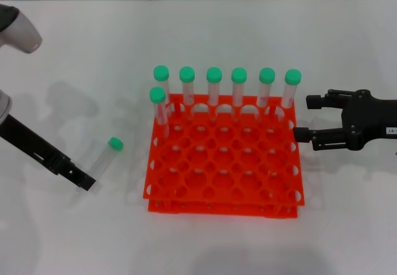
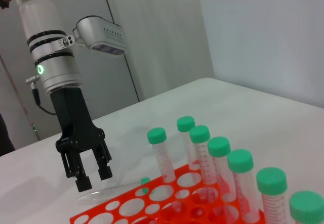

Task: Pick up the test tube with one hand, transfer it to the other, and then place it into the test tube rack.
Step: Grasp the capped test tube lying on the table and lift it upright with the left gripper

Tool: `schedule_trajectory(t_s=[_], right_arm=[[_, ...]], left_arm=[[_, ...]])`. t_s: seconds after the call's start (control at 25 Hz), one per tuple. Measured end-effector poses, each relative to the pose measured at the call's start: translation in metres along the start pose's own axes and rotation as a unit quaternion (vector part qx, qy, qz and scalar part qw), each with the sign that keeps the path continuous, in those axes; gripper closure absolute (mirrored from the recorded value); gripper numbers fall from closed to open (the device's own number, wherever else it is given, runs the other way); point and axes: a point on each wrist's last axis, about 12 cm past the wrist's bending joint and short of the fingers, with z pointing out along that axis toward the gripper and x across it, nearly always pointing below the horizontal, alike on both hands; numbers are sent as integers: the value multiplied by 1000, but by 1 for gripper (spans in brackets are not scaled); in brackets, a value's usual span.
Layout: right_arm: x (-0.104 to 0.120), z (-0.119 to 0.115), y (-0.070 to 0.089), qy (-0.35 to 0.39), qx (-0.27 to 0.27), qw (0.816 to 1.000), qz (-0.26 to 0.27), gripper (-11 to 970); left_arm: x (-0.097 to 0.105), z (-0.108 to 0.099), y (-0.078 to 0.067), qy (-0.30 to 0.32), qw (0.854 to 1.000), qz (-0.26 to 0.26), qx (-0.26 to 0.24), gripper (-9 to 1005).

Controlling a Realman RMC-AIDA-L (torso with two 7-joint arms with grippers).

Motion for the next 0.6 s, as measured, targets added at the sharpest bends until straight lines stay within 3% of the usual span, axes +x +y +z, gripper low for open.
schedule_trajectory(t_s=[0.6], right_arm=[[1,0,0,0,1,1000,0,99]], left_arm=[[-3,11,-4,26,1000,10,-3,289]])
